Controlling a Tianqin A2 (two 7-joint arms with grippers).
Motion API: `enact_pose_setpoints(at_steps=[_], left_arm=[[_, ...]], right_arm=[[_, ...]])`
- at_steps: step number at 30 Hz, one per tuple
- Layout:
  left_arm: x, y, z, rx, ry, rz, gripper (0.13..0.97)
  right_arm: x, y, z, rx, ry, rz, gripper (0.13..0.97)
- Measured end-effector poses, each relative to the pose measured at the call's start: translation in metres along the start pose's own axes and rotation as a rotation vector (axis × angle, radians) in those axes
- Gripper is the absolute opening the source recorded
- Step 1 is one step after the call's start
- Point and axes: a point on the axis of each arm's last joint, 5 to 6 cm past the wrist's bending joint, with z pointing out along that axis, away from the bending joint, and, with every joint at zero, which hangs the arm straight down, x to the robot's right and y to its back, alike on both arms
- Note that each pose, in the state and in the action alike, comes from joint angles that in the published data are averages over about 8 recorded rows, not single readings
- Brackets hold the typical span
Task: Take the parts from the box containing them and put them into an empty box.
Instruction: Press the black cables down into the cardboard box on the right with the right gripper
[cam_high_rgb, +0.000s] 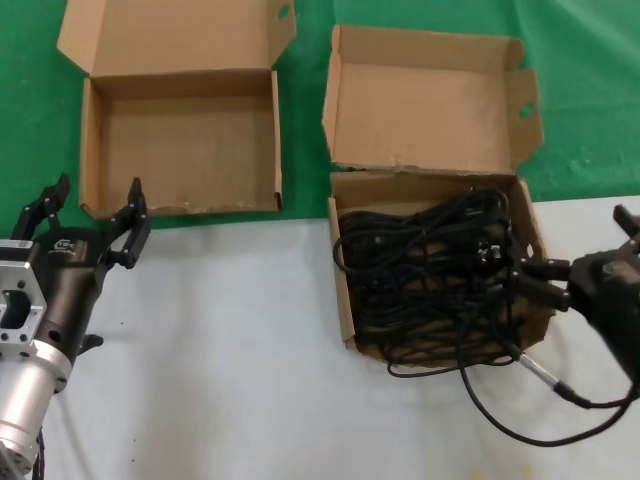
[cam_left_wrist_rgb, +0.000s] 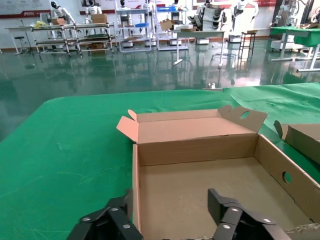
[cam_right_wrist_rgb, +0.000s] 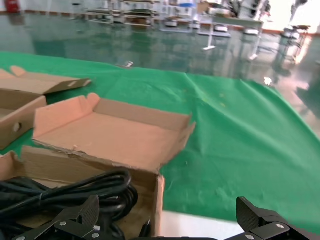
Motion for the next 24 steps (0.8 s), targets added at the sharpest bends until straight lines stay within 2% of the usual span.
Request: enact_pose_setpoints(at_steps=[6,12,19,24], left_arm=[[0.0,0.0,0.0,0.0,0.0,0.0,0.55],[0.0,0.0,0.0,0.0,0.0,0.0,0.397],[0.0,0.0,0.0,0.0,0.0,0.0,0.284],[0.0,0.0,0.0,0.0,0.0,0.0,0.223]], right_arm=[[0.014,-0.02,-0.002,0.035,-0.085,-0.134,0.966],[0.02,-0.033,0.0,0.068,-0.244,-0.348,0.966],[0.031,-0.043,0.018,0.139,-0.449,-0.734,0.966],[0.041,-0.063,0.038,0.221,-0.575,-1.011,0.966]])
